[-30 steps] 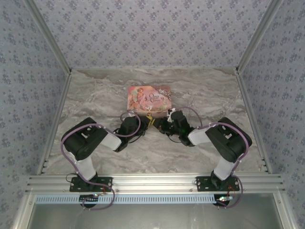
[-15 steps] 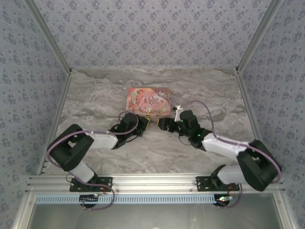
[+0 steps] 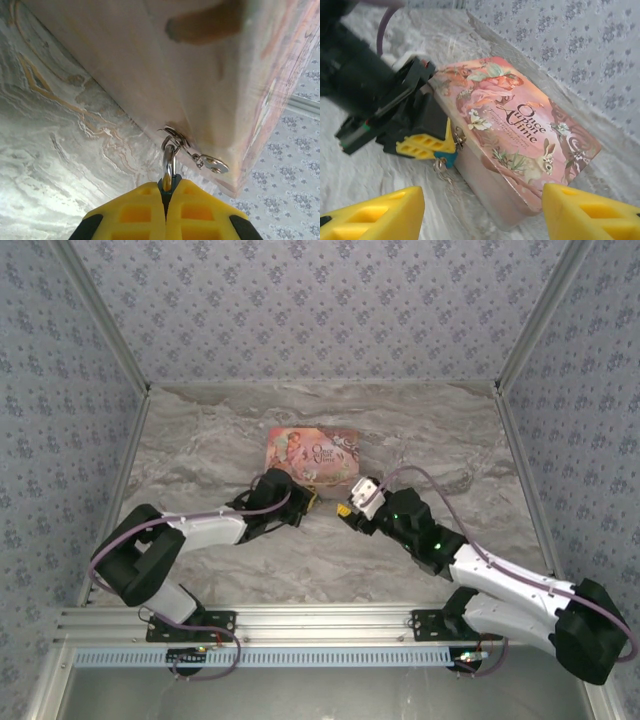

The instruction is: Unlock the padlock with the key

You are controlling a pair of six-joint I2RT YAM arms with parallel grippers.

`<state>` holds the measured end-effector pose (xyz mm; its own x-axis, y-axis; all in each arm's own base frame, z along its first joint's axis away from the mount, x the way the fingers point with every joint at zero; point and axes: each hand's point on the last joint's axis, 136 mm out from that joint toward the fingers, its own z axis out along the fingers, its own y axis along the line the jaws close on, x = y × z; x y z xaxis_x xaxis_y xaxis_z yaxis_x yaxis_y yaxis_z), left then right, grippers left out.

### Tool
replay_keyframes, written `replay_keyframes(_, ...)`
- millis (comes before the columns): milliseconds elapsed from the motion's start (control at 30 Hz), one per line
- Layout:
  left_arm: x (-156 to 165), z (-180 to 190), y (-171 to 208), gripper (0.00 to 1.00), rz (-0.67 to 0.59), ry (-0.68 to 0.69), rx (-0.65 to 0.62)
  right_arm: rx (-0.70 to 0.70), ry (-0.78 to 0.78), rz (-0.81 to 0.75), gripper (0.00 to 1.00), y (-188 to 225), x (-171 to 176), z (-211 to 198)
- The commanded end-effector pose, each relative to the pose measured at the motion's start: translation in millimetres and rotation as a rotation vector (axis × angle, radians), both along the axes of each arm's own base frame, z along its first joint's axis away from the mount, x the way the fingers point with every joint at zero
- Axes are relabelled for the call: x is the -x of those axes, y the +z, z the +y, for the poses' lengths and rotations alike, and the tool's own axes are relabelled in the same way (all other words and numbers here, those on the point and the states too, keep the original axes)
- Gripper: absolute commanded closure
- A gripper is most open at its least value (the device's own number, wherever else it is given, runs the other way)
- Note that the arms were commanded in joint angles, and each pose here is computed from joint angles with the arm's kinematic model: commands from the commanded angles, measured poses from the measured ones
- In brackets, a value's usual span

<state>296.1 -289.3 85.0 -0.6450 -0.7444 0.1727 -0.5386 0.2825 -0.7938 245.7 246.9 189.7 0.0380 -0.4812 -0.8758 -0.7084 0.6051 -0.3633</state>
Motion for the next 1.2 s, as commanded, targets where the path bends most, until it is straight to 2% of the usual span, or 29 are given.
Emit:
replay_keyframes(0,-4.5,-10.3,14.7,1.00,0.022,-0.004,0.055,0.252,-0.003,-0.162,0.36,-14.0,-4.4,-6.4)
replay_keyframes(167,-3.2,-12.2,12.6,1.00,0.043,-0.006,0.065,0.366,-0.010,-0.232,0.37,-30.2,-9.9,4.6)
replay_keyframes(367,-2.2,-14.1,12.8,1.00,0.053,-0.008,0.073,0.342,0.007,-0.249,0.39,-43.1,-16.5,25.6)
replay_keyframes(500,-2.5,-15.5,12.5,1.00,0.057,-0.009,0.080,0.345,0.010,-0.243,0.51,-52.3,-21.3,38.8)
replay_keyframes(733,-2.3,-20.7,12.4,1.00,0.066,-0.023,0.100,0.346,-0.012,-0.251,0.56,-66.3,-30.8,52.8)
replay_keyframes(1167,-0.9,-22.4,9.7,1.00,0.082,-0.028,0.107,0.352,-0.040,-0.215,0.81,-80.6,-42.6,55.4)
